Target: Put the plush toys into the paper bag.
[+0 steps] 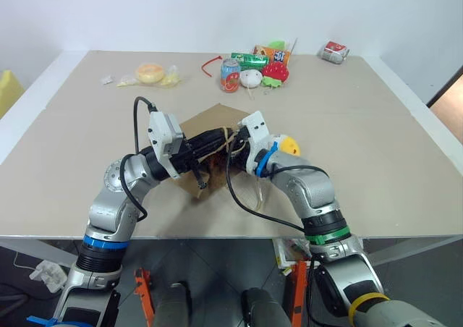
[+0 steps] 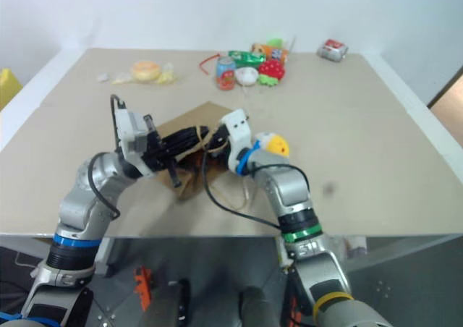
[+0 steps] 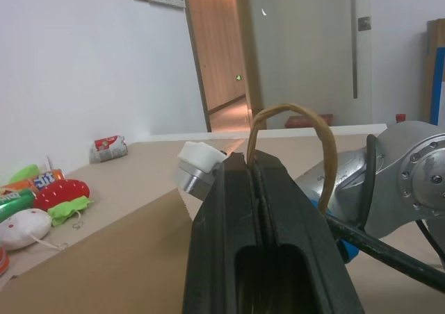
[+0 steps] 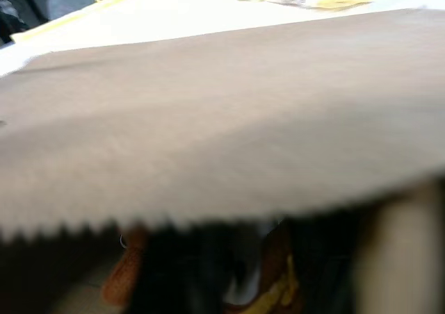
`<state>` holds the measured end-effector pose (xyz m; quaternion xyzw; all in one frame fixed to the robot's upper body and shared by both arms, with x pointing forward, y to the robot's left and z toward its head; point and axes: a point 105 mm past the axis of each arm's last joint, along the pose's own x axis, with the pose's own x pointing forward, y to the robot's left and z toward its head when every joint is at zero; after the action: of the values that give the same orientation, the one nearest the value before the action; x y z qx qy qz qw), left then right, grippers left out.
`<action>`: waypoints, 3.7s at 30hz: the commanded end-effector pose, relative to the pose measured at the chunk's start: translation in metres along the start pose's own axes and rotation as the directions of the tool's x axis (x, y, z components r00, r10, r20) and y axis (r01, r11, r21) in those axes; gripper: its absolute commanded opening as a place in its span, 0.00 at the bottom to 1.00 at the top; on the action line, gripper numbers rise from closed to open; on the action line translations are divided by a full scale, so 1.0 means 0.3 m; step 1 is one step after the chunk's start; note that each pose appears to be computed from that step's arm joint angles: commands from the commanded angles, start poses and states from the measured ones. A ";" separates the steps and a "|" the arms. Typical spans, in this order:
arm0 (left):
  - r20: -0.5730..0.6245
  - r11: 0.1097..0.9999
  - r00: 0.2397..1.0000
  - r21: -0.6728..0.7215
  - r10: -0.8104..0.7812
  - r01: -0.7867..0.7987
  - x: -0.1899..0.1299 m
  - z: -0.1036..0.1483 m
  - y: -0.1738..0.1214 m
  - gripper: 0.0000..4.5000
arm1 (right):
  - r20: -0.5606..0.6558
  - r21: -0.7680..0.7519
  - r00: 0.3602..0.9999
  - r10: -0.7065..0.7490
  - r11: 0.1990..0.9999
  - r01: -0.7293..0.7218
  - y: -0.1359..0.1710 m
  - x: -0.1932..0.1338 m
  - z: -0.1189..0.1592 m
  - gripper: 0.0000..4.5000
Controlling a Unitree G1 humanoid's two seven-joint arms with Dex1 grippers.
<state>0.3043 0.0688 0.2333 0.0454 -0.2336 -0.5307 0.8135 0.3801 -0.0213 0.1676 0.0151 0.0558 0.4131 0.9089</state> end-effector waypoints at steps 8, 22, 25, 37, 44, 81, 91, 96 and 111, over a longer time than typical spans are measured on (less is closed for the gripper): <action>0.037 0.999 0.999 0.033 -0.005 0.004 0.013 0.038 0.006 0.00 | 0.086 0.027 0.990 0.113 0.993 -0.115 -0.012 -0.147 0.121 0.63; 0.043 1.000 0.999 0.029 0.003 -0.004 0.016 0.036 0.005 0.00 | 0.031 -0.152 0.998 0.058 0.987 -0.053 -0.142 -0.469 0.147 0.63; 0.043 1.000 0.999 0.028 0.003 -0.004 0.016 0.035 0.004 0.00 | 0.019 -0.191 0.993 -0.114 0.975 0.116 -0.251 -0.444 0.137 0.63; 0.042 0.999 0.999 0.030 0.009 -0.011 0.012 0.037 0.008 0.00 | -0.141 -0.316 0.945 -0.294 0.918 0.238 -0.382 -0.303 -0.005 0.63; 0.038 0.999 0.999 0.034 0.022 -0.024 0.003 0.040 0.007 0.00 | -0.184 -0.386 0.902 -0.390 0.873 0.298 -0.433 -0.301 -0.039 0.42; 0.045 0.999 0.999 0.030 0.011 -0.012 0.009 0.043 0.008 0.00 | -0.145 -0.305 0.975 0.166 0.930 -0.204 0.015 -0.265 0.044 0.02; 0.049 0.999 0.999 0.029 0.013 -0.014 0.012 0.040 0.009 0.00 | -0.049 -0.236 0.965 0.257 0.936 -0.261 0.126 -0.093 0.115 0.02; 0.051 1.000 0.999 0.028 0.013 -0.014 0.013 0.041 0.007 0.00 | -0.107 -0.115 0.909 0.402 0.903 -0.413 0.238 -0.079 0.028 0.02; 0.051 1.000 0.999 0.024 0.017 -0.018 0.015 0.040 0.009 0.00 | -0.113 0.097 0.865 0.489 0.872 -0.480 0.300 -0.033 -0.050 0.48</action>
<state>0.3139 0.0757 0.2249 0.0337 -0.2153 -0.5102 0.8320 0.3167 0.0151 0.1722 0.0143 0.0957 0.5977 0.7959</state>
